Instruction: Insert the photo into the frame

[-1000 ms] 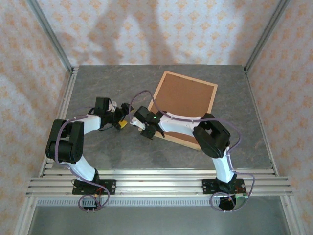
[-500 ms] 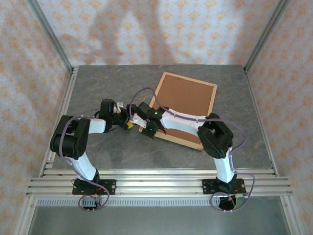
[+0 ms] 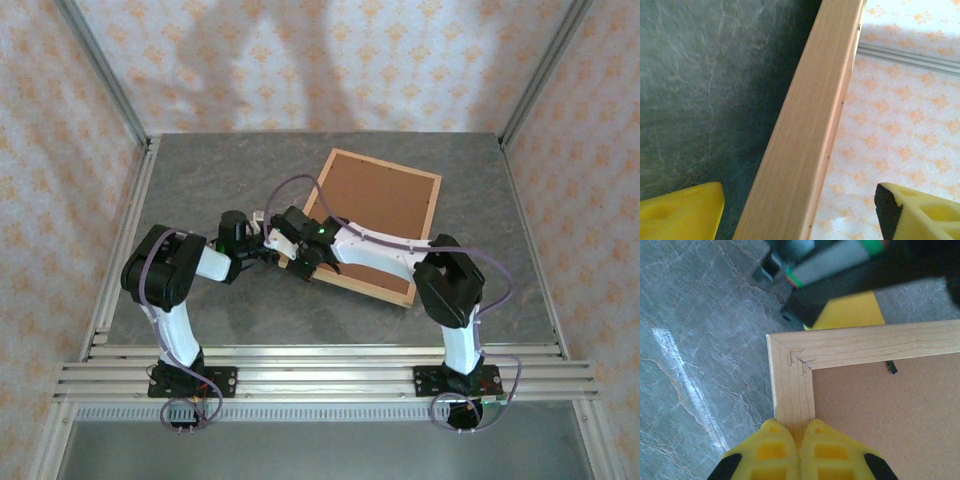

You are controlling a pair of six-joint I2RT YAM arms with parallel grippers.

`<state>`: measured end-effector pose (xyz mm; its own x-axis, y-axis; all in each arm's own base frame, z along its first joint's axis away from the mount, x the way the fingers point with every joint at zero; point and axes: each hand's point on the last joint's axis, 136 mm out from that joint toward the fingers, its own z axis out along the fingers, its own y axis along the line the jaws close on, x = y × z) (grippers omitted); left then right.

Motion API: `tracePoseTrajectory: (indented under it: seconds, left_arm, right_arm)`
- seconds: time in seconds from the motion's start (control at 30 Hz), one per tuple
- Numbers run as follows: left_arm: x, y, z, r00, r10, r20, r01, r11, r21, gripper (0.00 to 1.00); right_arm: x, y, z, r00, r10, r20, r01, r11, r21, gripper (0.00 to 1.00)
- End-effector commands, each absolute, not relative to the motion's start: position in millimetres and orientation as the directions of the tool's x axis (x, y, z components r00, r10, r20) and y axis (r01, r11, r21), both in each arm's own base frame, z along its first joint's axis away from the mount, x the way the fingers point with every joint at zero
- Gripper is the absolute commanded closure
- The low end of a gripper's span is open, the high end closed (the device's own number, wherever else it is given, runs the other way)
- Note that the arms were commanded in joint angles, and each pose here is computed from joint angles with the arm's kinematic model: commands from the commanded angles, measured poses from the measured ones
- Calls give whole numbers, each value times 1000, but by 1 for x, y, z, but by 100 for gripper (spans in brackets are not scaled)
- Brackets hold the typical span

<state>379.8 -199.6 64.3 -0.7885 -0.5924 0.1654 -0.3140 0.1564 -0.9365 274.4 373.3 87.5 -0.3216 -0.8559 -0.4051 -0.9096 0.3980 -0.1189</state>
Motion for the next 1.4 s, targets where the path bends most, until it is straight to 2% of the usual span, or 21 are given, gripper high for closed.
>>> tracePoseTrajectory:
  seconds: [0.0, 0.17, 0.37, 0.53, 0.57, 0.6, 0.67, 0.77, 0.83, 0.93, 1.1, 1.37]
  left_arm:
    - [374, -214, 65, -779, -570, 262, -347, 44, -937, 25]
    - [373, -210, 60, -771, -590, 238, -351, 82, -933, 32]
    - [373, -207, 65, -776, -599, 195, -349, 152, -925, 60]
    - [376, -206, 71, -775, -608, 171, -338, 170, -926, 74]
    - [377, -206, 73, -775, -610, 168, -334, 169, -927, 74]
    - [377, -206, 75, -774, -611, 167, -331, 167, -929, 74]
    - [379, -206, 78, -772, -615, 164, -326, 161, -932, 74]
    - [382, -206, 84, -770, -618, 157, -316, 155, -936, 74]
    - [385, -206, 87, -771, -618, 153, -312, 157, -937, 74]
    - [388, -208, 91, -773, -617, 148, -304, 155, -940, 74]
    - [393, -209, 97, -776, -613, 145, -297, 153, -943, 74]
    - [396, -211, 104, -779, -611, 141, -289, 151, -945, 74]
  right_arm:
    - [280, 397, 125, -304, -798, -521, -903, 415, -109, 100]
    - [278, 392, 118, -313, -809, -498, -902, 418, -112, 100]
    - [276, 385, 110, -334, -815, -473, -896, 430, -109, 100]
    - [272, 379, 105, -343, -821, -456, -891, 438, -119, 100]
    - [272, 378, 107, -344, -820, -458, -888, 443, -124, 96]
    - [273, 376, 108, -345, -820, -458, -885, 446, -132, 88]
    - [274, 373, 112, -344, -820, -459, -876, 455, -157, 65]
    - [276, 366, 121, -349, -811, -470, -855, 481, -195, 41]
    - [278, 361, 127, -351, -809, -471, -839, 495, -226, 33]
    - [276, 354, 131, -330, -830, -449, -826, 485, -287, 28]
    - [275, 332, 122, -295, -887, -354, -794, 434, -426, 26]
    - [277, 312, 109, -292, -912, -287, -760, 403, -509, 18]
